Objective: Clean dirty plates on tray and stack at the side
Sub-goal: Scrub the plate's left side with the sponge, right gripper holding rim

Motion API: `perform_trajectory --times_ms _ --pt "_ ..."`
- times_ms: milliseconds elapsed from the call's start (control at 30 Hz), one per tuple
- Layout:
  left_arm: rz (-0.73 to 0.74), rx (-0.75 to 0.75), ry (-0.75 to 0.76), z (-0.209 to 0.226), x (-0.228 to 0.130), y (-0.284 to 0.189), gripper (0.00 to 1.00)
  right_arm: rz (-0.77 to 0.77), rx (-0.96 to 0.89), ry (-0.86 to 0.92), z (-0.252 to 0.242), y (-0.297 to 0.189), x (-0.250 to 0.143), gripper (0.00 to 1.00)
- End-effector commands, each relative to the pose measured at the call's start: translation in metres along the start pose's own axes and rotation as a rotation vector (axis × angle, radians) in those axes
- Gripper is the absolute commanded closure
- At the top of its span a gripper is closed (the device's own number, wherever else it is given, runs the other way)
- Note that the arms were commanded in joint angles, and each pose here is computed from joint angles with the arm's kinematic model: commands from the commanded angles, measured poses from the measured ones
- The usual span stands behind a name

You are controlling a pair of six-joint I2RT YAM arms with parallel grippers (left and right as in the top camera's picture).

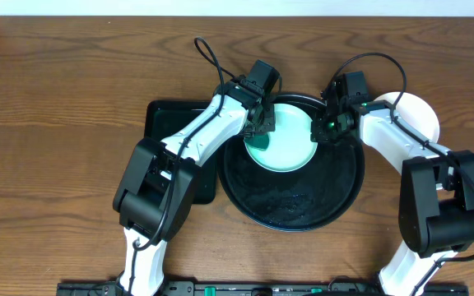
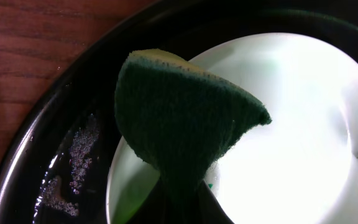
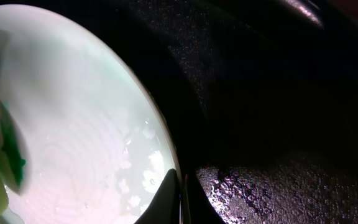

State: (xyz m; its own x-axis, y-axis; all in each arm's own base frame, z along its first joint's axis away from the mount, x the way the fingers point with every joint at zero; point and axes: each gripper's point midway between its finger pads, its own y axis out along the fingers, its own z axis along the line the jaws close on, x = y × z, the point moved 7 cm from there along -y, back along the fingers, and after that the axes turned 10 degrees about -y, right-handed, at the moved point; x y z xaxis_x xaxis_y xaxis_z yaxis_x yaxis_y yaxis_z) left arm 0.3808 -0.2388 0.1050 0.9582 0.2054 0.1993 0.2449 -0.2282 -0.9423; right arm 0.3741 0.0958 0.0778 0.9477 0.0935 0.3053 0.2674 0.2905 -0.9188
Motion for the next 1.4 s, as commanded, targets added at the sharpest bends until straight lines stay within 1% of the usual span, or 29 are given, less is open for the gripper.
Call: perform_trajectory --times_ms 0,333,733,867,1367 --pt "-0.008 0.026 -0.004 0.005 0.000 0.005 0.93 0.012 -0.005 -0.011 0.004 0.005 -0.003 0.99" --pt "0.002 0.034 -0.005 0.006 -0.001 0.010 0.93 0.012 -0.005 -0.011 0.004 0.005 -0.003 0.99" --pt "0.100 0.101 -0.012 0.022 -0.016 0.059 0.93 0.012 -0.005 -0.011 0.004 0.005 -0.003 0.99" --pt "0.140 0.082 -0.016 0.022 -0.022 0.065 0.93 0.012 -0.005 -0.011 0.004 0.005 -0.003 0.99" --pt "0.265 -0.054 -0.014 0.002 -0.039 0.063 0.93 0.012 -0.005 -0.011 0.004 0.005 -0.003 0.99"
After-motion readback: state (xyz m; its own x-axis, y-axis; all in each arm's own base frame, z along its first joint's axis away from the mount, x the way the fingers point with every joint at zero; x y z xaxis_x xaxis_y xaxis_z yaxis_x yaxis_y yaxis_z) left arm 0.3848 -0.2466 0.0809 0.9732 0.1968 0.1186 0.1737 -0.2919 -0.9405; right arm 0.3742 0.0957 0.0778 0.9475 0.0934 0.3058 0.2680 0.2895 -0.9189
